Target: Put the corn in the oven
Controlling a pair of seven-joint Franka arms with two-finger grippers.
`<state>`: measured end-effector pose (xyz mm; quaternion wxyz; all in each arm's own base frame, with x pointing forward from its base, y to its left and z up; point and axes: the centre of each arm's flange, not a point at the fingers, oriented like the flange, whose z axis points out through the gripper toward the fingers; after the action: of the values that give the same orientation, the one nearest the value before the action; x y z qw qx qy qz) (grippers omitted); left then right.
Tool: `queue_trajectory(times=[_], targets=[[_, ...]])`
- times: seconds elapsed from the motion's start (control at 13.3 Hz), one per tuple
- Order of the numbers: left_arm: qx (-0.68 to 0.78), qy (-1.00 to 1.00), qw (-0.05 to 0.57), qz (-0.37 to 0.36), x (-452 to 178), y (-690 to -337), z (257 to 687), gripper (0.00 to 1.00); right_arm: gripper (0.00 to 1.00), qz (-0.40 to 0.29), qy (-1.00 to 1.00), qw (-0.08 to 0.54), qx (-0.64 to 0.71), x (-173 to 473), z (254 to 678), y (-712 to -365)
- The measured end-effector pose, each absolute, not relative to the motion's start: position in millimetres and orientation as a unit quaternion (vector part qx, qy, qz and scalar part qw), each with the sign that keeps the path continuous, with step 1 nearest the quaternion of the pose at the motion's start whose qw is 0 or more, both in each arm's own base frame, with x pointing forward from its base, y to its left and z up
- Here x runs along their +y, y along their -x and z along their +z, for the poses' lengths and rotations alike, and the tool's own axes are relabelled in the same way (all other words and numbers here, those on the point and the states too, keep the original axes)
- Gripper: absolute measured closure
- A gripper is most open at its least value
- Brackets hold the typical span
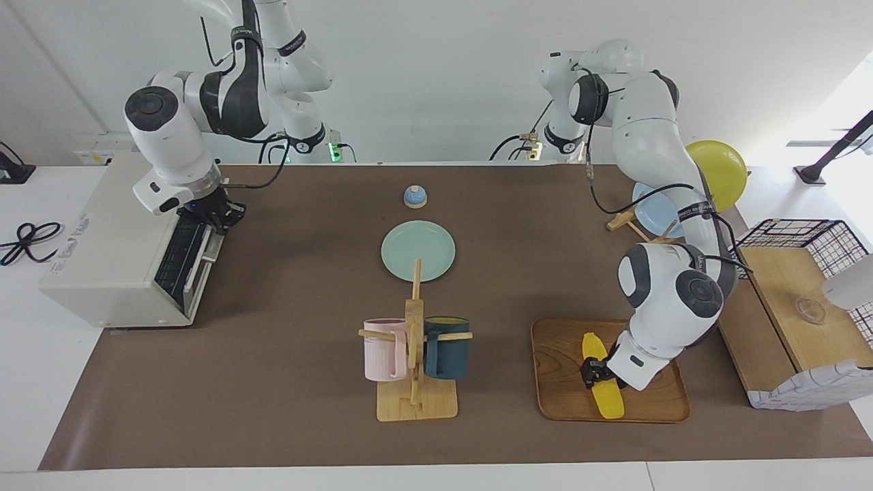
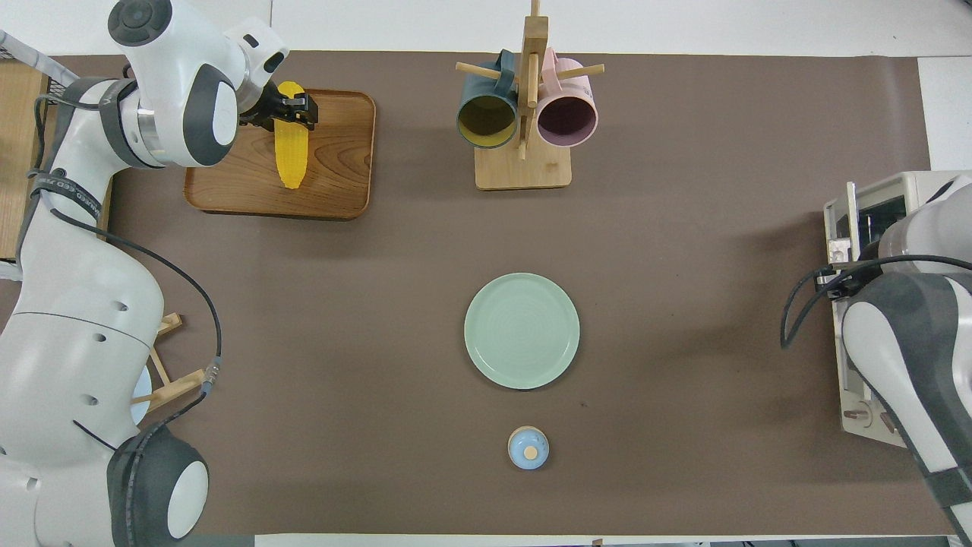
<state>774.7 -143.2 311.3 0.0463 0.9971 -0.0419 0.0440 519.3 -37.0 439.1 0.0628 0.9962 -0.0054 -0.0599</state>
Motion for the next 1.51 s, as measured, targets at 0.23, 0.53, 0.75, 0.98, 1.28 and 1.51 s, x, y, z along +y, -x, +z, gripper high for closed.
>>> queue_trajectory(times=[0.23,0.53,0.75,0.98,1.28,1.51], targets=[[-0.043,-0.997,0.046,0.044,-143,-775,312,0.44,0.99,-0.063,-0.996,0.064,-0.009,-22,426,-521],[-0.044,-0.998,0.046,0.028,-144,-770,331,0.44,0.99,-0.063,-0.996,0.056,-0.008,-17,416,-522],[-0.023,-0.998,0.049,0.023,-156,-749,395,0.44,0.99,-0.062,-0.997,0.052,-0.003,-9,403,-522],[-0.002,-0.999,0.050,0.006,-187,-703,435,0.44,0.99,-0.061,-0.997,0.047,0.000,-3,394,-522],[0.027,-0.998,0.056,-0.029,-256,-620,459,0.44,0.99,-0.047,-0.998,0.043,0.011,11,366,-522],[0.042,-0.997,0.060,-0.020,-326,-565,447,0.44,0.99,-0.045,-0.998,0.042,0.013,19,342,-525]])
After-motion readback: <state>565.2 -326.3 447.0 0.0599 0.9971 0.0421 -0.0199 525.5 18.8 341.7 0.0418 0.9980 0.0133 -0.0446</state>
